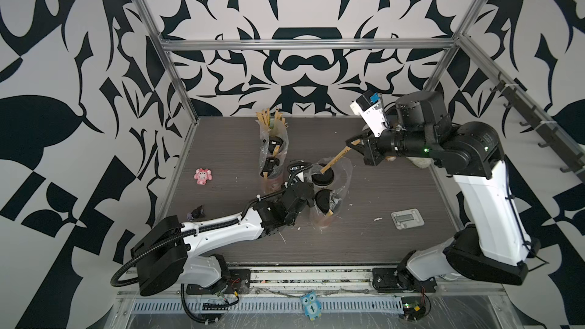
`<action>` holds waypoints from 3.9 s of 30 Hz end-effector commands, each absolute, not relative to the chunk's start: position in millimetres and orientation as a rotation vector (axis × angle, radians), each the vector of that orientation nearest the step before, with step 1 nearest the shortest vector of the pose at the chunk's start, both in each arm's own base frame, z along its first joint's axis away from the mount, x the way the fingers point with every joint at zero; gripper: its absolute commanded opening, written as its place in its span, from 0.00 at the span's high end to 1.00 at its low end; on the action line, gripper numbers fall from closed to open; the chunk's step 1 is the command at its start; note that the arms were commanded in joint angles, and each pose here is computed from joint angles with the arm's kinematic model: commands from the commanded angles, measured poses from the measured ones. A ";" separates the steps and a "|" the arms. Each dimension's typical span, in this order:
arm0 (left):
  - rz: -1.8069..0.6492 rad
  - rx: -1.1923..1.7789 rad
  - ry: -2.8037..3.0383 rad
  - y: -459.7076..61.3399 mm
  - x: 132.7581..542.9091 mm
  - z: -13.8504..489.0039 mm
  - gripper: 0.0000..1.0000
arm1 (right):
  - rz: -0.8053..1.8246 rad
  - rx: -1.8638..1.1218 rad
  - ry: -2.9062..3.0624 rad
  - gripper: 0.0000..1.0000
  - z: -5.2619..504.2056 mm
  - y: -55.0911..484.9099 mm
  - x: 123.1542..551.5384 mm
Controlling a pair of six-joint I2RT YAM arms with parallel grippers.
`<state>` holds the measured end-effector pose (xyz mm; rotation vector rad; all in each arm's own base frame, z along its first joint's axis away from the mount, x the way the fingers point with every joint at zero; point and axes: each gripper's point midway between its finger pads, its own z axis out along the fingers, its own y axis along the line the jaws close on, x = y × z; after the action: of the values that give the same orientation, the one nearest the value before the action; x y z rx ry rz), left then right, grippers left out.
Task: Pack milk tea into plastic carrier bags
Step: Place the straw in the plastic carrier bag.
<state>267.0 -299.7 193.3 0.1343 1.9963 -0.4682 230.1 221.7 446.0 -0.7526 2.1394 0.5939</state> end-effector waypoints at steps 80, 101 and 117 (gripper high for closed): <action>-0.464 0.042 1.965 -289.4 270.3 203.5 1.00 | 0.395 -0.824 2.136 1.00 324.6 286.3 307.2; -0.440 0.018 1.960 -280.7 270.3 204.3 1.00 | 0.418 -0.848 2.227 1.00 265.4 307.7 320.9; -0.439 0.009 1.968 -277.3 268.6 201.9 1.00 | 0.399 -0.800 2.297 0.97 226.2 305.3 323.5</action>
<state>269.7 -284.4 200.0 0.0332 1.9700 -0.4528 319.8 303.0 221.3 -0.8376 2.3163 0.3888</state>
